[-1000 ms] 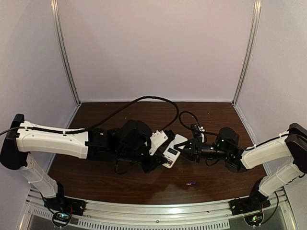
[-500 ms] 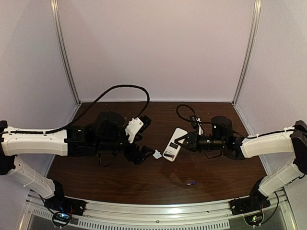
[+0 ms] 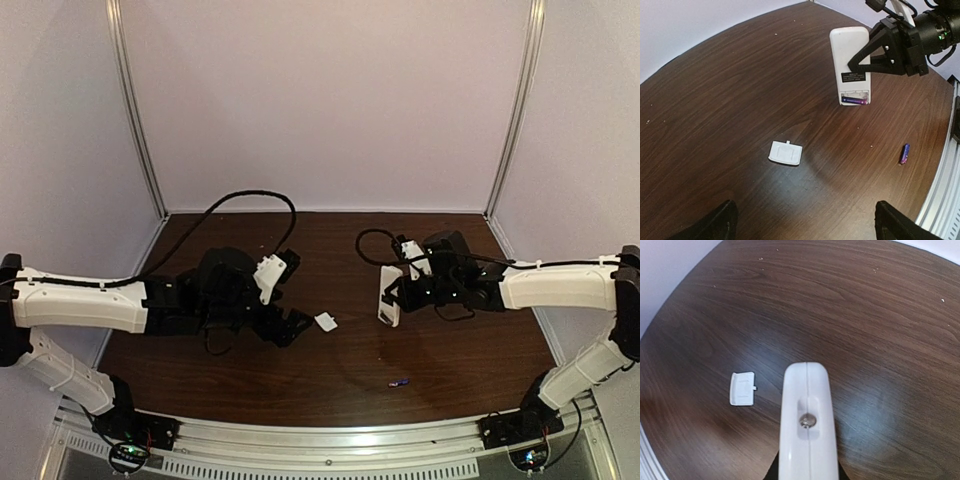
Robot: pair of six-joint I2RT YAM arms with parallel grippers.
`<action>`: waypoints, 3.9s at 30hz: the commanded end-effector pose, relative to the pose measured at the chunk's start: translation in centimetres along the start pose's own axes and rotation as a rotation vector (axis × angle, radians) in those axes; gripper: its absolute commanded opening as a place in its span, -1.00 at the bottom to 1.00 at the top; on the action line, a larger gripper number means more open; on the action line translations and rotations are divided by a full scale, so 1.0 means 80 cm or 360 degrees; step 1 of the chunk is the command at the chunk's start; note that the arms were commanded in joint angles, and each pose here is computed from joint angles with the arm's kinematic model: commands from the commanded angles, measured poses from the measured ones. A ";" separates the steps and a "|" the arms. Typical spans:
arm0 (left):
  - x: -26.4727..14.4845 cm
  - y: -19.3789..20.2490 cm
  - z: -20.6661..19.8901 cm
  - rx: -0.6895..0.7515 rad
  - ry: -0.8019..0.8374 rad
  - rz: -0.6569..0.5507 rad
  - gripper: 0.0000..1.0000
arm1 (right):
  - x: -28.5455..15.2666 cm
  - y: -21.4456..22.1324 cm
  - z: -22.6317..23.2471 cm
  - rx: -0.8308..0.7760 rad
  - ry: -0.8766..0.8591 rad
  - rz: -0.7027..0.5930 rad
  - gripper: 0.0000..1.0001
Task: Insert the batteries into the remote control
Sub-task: Place the battery at the center of the board, then move the battery to the center of the board, then pass from the right arm to the left
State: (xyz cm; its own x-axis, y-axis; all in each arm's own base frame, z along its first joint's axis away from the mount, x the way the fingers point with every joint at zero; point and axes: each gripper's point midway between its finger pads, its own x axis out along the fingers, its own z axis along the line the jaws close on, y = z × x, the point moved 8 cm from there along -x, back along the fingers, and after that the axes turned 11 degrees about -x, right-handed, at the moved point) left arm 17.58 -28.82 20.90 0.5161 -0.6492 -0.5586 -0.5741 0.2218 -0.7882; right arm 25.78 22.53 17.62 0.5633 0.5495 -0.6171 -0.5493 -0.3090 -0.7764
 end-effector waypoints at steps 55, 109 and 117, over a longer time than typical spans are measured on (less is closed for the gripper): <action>0.195 0.005 -0.007 0.0159 0.0073 0.0559 -0.41 | -0.089 -0.019 -0.051 0.0389 -0.0279 -0.0183 -1.00; 0.157 0.079 -0.027 0.0755 0.0240 0.1010 -0.36 | -0.096 -0.016 -0.056 0.0531 -0.0465 -0.0286 -1.00; 0.131 0.012 -0.044 0.0713 0.0208 0.0654 0.19 | -0.100 -0.025 -0.055 0.0520 -0.0491 -0.0344 -1.00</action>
State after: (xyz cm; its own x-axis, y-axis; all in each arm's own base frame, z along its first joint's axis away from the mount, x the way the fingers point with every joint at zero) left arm 19.59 -37.54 10.57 0.1091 -0.4082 -0.9064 -0.3929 0.8199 -0.4165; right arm 25.11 15.38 22.50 0.4910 0.7754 -0.3970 -0.6672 0.0418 -0.7437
